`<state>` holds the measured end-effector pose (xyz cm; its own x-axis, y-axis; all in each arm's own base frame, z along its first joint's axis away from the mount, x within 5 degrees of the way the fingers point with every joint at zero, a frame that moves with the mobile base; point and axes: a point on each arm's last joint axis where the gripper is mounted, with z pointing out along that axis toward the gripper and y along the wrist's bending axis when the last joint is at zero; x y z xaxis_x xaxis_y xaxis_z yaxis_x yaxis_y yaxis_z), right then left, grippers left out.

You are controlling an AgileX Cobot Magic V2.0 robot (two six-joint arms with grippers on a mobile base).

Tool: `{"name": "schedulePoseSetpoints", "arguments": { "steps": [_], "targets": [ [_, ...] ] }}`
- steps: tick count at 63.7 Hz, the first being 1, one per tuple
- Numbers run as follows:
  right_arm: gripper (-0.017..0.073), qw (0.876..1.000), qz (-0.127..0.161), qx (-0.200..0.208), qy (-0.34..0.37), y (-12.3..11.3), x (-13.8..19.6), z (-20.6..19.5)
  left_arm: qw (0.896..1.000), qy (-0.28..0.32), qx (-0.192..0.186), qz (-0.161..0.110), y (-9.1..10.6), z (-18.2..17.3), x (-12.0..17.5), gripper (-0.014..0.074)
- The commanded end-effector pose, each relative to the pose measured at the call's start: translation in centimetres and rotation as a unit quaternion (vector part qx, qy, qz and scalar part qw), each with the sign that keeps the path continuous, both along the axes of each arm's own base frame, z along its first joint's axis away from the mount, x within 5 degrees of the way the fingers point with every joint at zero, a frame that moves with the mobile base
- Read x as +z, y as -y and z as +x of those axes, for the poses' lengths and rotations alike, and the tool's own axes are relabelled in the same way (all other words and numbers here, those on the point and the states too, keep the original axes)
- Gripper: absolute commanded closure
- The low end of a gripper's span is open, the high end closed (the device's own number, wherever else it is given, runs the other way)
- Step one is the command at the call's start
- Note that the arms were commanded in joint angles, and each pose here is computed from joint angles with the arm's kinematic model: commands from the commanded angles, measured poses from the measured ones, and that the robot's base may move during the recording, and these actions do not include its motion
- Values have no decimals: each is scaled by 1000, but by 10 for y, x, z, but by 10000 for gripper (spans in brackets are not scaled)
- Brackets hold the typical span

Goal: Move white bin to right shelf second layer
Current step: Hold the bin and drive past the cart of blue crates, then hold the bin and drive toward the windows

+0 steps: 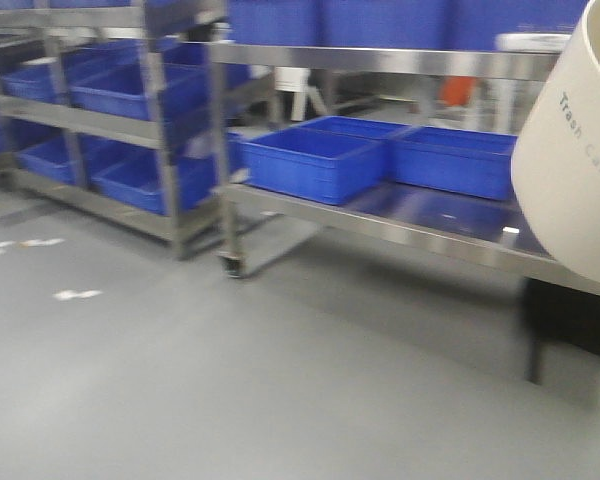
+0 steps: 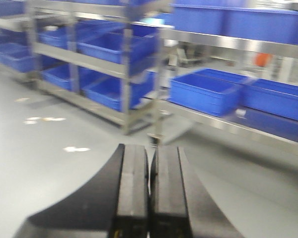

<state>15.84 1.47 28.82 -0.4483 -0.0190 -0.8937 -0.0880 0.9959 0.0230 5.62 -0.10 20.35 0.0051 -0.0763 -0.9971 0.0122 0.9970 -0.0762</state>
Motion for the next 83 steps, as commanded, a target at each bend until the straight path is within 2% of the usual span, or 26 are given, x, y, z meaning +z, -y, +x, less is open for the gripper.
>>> {"name": "schedulePoseSetpoints", "arguments": {
  "steps": [1,83],
  "targets": [
    [505,998,6,-3,68,0,22,5,999,34,1,-4,0,0,-1,509],
    [505,998,6,-3,68,0,22,5,999,34,1,-4,0,0,-1,509]
  ]
}}
